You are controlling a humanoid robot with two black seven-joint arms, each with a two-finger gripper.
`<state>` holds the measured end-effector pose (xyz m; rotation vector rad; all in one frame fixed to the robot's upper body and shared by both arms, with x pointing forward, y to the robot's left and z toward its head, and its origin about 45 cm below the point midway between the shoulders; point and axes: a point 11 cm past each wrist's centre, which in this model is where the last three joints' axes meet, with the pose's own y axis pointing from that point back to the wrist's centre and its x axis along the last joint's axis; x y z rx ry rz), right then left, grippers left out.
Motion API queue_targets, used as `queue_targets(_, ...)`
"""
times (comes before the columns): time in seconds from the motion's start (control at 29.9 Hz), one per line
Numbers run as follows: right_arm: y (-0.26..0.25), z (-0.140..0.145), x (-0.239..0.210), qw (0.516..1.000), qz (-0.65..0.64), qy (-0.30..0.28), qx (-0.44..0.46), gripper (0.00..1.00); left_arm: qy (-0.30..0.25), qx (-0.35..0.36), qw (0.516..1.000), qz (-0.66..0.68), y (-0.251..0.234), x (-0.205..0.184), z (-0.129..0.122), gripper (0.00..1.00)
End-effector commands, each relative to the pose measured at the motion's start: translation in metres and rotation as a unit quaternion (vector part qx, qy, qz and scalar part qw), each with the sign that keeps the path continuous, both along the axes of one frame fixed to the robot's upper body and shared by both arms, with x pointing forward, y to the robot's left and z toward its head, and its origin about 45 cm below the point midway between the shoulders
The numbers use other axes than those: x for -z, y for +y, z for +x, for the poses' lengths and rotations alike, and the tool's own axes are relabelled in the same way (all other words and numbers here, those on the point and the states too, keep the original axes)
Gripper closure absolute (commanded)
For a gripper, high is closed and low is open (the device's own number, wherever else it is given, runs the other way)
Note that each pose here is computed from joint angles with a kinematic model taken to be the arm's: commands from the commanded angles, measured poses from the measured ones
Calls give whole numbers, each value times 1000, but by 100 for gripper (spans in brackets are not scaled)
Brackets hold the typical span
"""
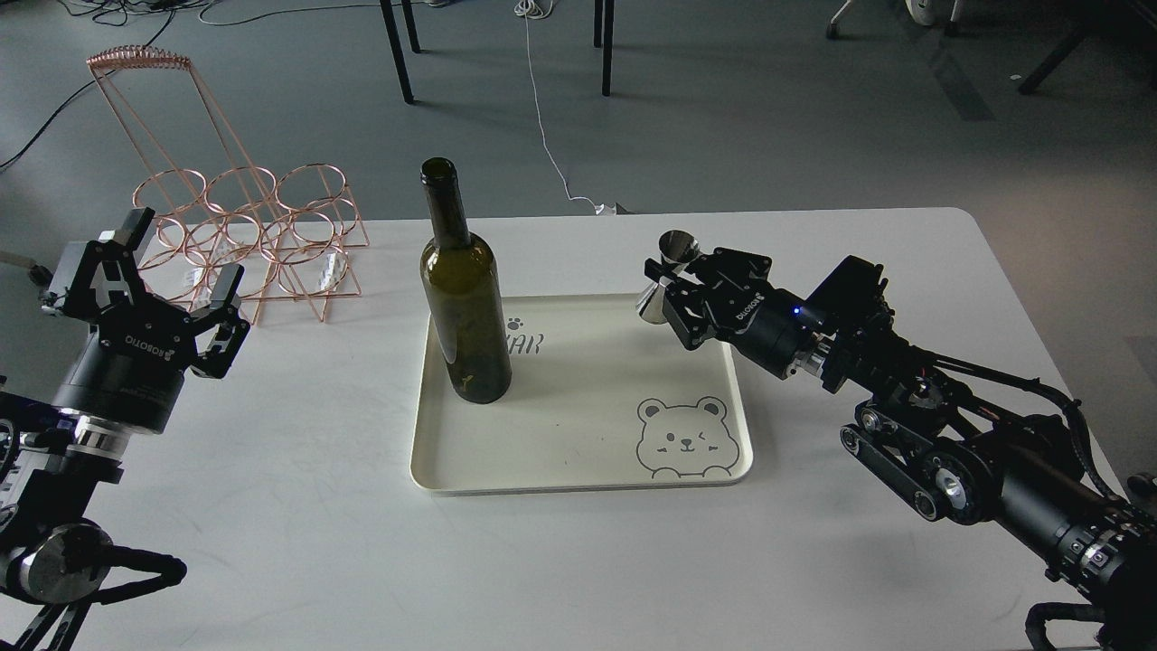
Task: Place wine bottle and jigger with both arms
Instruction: 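Lift the jigger off the tray and pull the right gripper back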
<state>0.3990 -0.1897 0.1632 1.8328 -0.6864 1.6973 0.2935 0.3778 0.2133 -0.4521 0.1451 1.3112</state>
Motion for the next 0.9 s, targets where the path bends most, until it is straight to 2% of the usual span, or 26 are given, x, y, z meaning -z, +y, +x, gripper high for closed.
queue_targets(0.0,-40,12,-15,999,-10,-15,39,79,-1,1,1000,2,0,-1,0,2)
queue_targets(0.13,-96,12,-18,995,-47,-18,82,79,-1,1,1000,2,1,-2,0,2)
queue_targets(0.37,-170,-12,1,985,-43,18,165,78,-1,3,1000,-2,-2,0,0,2)
queue_targets(0.63,-202,-34,29,976,-64,33,205,78,-2,4,1000,0,-1,-1,0,2)
queue_targets(0.87,-199,-38,42,975,-64,47,209,77,-2,4,1000,0,-1,-1,0,2)
